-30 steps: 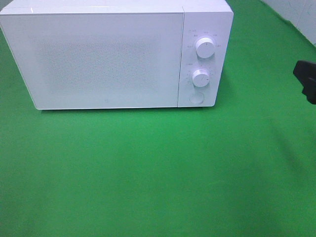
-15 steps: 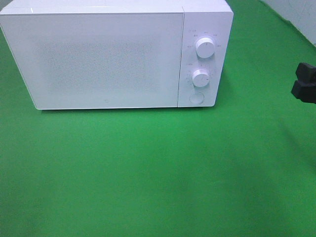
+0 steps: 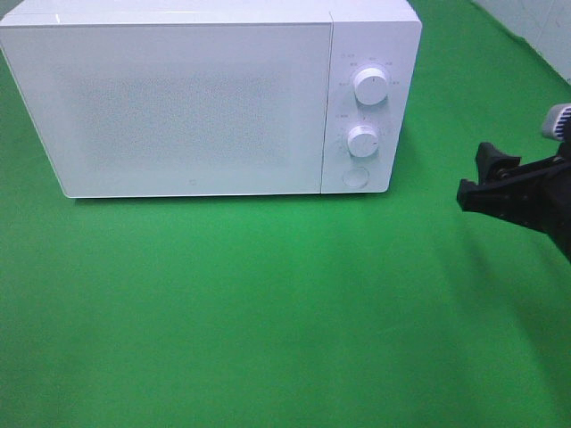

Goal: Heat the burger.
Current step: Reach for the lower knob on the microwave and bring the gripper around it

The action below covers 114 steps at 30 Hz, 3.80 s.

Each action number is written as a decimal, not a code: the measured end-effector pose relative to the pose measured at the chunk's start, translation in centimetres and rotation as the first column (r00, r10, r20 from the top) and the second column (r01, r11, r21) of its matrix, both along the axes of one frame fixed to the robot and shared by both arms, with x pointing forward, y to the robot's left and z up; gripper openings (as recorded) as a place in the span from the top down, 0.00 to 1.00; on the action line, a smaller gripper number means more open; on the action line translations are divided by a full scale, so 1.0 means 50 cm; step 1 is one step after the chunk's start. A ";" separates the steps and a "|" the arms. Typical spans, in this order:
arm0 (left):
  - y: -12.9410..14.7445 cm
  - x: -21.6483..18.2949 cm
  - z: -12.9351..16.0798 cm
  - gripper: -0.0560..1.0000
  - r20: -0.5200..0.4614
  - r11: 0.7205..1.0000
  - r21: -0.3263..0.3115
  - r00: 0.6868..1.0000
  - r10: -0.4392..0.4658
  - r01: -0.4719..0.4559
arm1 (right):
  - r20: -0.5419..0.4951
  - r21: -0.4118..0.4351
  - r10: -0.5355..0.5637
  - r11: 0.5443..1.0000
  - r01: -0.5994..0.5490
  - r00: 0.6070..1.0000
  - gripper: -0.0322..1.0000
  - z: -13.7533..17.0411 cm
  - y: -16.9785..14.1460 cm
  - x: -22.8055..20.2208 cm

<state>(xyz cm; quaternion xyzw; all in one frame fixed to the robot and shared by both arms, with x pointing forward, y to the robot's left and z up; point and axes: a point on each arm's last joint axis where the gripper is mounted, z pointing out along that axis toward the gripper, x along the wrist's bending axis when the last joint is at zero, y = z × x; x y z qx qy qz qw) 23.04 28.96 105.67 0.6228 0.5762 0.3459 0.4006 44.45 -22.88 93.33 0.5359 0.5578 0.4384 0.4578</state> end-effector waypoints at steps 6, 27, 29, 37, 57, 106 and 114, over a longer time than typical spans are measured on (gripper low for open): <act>0.000 0.000 0.000 0.03 0.000 1.000 0.000 1.000 0.000 0.000 | -0.012 0.023 0.046 0.999 -0.046 0.999 0.25 -0.007 0.061 0.002; 0.000 0.000 0.000 0.03 0.000 1.000 0.000 1.000 0.000 0.000 | -0.028 0.000 0.067 0.998 -0.067 0.997 0.25 -0.032 0.180 0.035; 0.000 0.000 0.000 0.03 0.000 1.000 0.000 1.000 0.000 0.000 | -0.028 -0.001 0.067 0.998 -0.067 0.997 0.25 -0.035 0.183 0.039; 0.000 0.000 0.000 0.03 0.000 1.000 0.000 1.000 0.000 0.000 | -0.020 0.000 0.063 0.998 -0.063 0.998 0.25 -0.045 0.204 0.065; 0.000 0.000 0.000 0.03 0.000 1.000 0.000 1.000 0.000 0.000 | 0.007 0.046 0.077 0.996 -0.077 0.997 0.25 -0.068 0.211 0.162; 0.000 0.000 0.000 0.03 0.000 1.000 0.000 1.000 0.000 0.000 | -0.018 0.047 0.092 0.995 -0.091 0.996 0.56 -0.102 0.213 0.218; 0.000 0.000 0.000 0.03 0.000 1.000 0.000 1.000 0.000 0.000 | -0.018 0.047 0.092 0.995 -0.091 0.996 0.56 -0.102 0.213 0.218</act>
